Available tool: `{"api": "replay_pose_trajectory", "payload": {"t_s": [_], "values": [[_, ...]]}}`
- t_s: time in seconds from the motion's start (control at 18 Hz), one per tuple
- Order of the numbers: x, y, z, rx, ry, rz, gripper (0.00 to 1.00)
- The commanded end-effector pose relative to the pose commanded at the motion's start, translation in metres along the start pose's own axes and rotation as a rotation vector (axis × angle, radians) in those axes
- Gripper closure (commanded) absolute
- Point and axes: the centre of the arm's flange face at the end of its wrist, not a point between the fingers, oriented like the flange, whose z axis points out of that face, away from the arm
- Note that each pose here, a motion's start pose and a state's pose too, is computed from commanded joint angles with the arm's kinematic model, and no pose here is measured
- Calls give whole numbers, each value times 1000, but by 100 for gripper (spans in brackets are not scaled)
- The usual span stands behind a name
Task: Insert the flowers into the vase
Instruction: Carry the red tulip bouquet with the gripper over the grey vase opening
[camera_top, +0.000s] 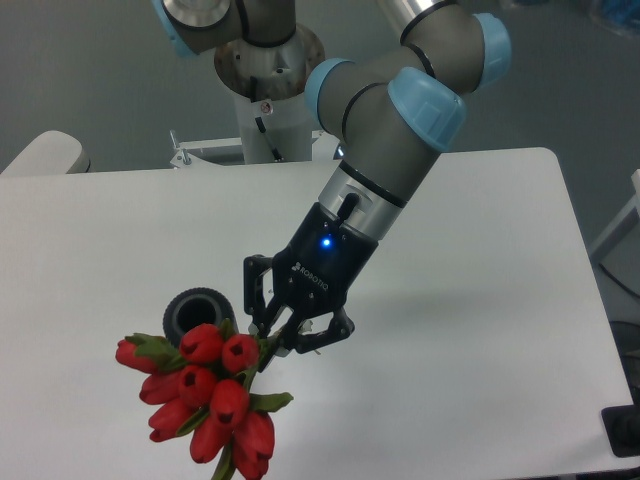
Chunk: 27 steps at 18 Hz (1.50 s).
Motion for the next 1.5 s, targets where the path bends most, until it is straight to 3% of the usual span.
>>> {"api": "replay_pose_trajectory", "payload": {"t_s": [0.17, 1.22, 1.5], "values": [[2, 3, 2, 3, -2, 7, 96], [32, -27, 8, 43, 20, 36, 94], [45, -34, 16, 89, 78, 52, 94]]}}
